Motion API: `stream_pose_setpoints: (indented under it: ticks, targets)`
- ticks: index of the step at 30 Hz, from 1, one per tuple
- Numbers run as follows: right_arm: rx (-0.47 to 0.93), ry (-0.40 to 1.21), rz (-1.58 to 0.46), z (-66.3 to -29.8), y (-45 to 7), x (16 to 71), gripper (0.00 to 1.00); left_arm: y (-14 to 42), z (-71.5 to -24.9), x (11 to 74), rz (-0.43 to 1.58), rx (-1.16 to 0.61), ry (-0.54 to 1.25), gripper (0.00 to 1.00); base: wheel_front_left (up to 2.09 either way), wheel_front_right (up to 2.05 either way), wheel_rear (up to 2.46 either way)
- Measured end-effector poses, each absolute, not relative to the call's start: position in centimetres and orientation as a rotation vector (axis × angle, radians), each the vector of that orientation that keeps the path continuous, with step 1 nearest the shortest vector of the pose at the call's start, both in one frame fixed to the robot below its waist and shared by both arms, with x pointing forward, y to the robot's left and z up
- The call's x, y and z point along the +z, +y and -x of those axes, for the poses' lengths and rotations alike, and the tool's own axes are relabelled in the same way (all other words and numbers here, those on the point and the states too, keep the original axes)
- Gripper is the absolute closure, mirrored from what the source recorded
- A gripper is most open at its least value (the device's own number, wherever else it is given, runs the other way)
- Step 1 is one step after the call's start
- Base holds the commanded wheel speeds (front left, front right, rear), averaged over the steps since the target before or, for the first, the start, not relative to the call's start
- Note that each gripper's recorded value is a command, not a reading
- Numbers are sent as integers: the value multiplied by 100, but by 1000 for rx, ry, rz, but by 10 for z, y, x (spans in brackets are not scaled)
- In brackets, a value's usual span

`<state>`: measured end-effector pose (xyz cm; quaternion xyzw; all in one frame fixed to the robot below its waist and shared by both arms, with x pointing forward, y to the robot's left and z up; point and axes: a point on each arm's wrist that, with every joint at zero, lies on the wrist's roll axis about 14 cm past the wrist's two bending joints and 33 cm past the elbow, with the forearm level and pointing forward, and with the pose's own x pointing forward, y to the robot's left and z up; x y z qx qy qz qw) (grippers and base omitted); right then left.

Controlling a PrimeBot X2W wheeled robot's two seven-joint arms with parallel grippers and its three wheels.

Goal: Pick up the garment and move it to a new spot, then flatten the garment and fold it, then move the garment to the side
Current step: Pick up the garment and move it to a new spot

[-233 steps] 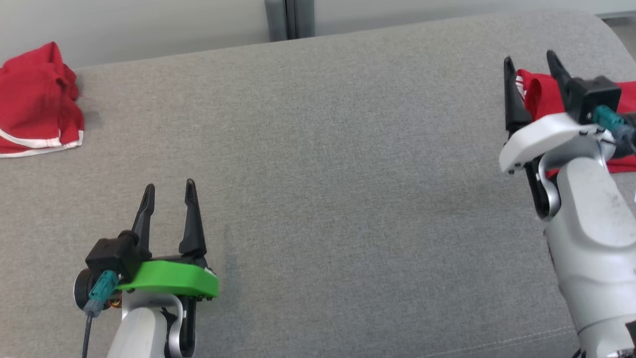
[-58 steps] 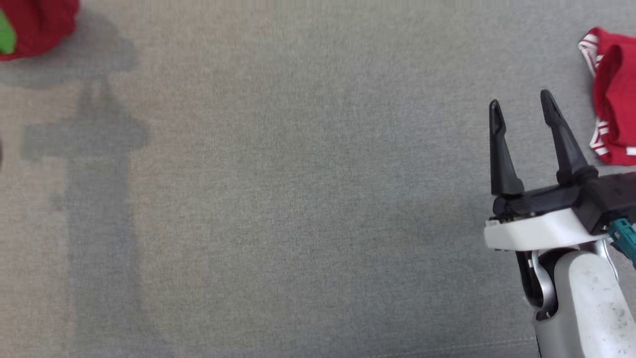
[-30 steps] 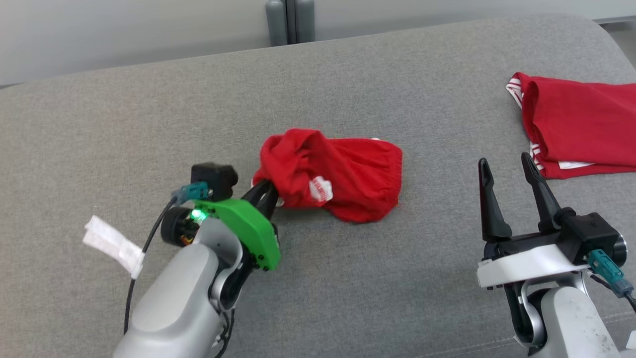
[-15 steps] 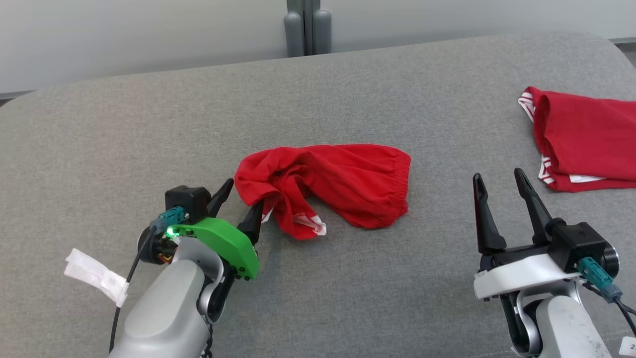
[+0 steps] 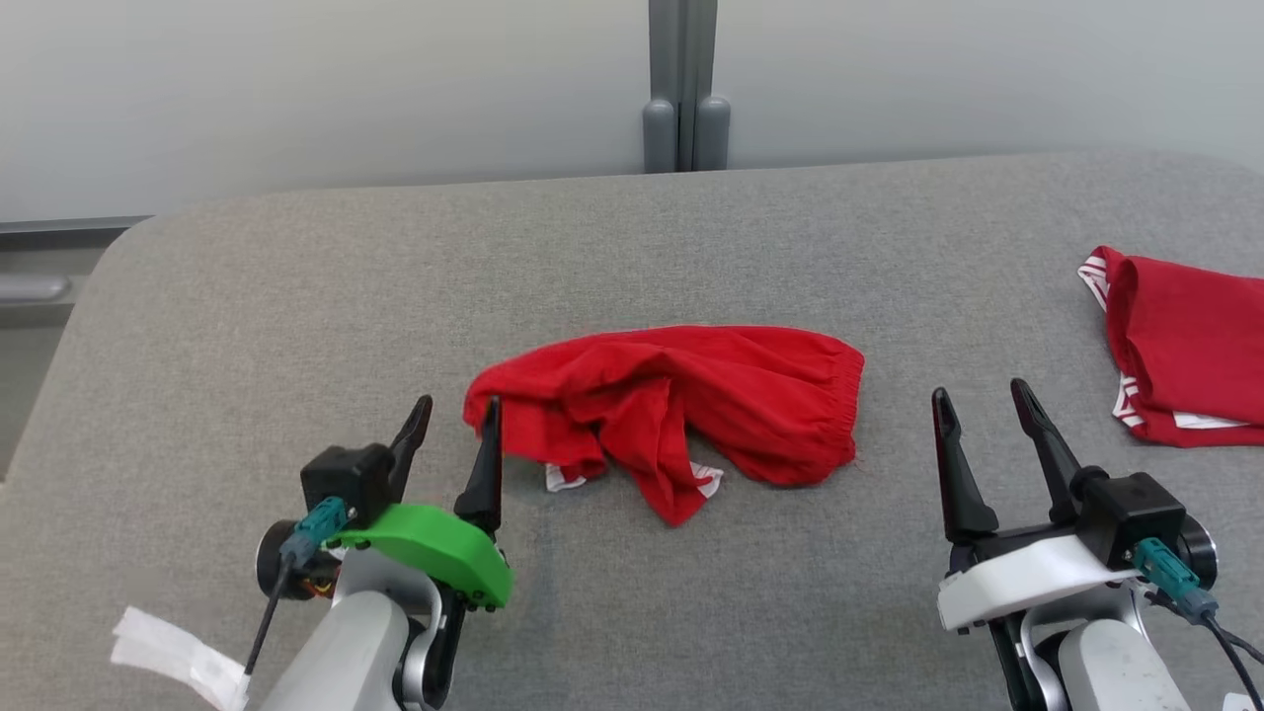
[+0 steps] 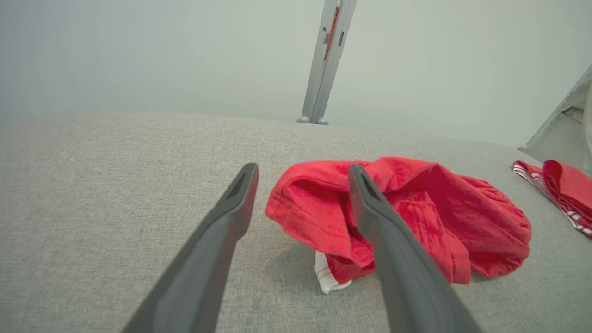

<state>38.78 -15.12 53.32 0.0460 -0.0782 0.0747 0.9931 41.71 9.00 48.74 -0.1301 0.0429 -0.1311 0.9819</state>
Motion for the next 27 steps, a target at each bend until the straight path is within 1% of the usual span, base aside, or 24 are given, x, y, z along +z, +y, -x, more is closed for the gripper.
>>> stream_pose_setpoints:
  ticks: [6, 13, 27]
  targets:
    - [164, -132, -98, -381, -146, 525, 0, 115, -391, 487, 308, -143, 54, 0, 0, 0, 0]
    - [165, -100, -106, -375, -145, 514, 0, 132, -367, 482, 335, -52, 43, 0, 0, 0, 0]
    - [171, -67, -113, -374, -142, 503, 0, 133, -360, 481, 307, -54, 31, 0, 0, 0, 0]
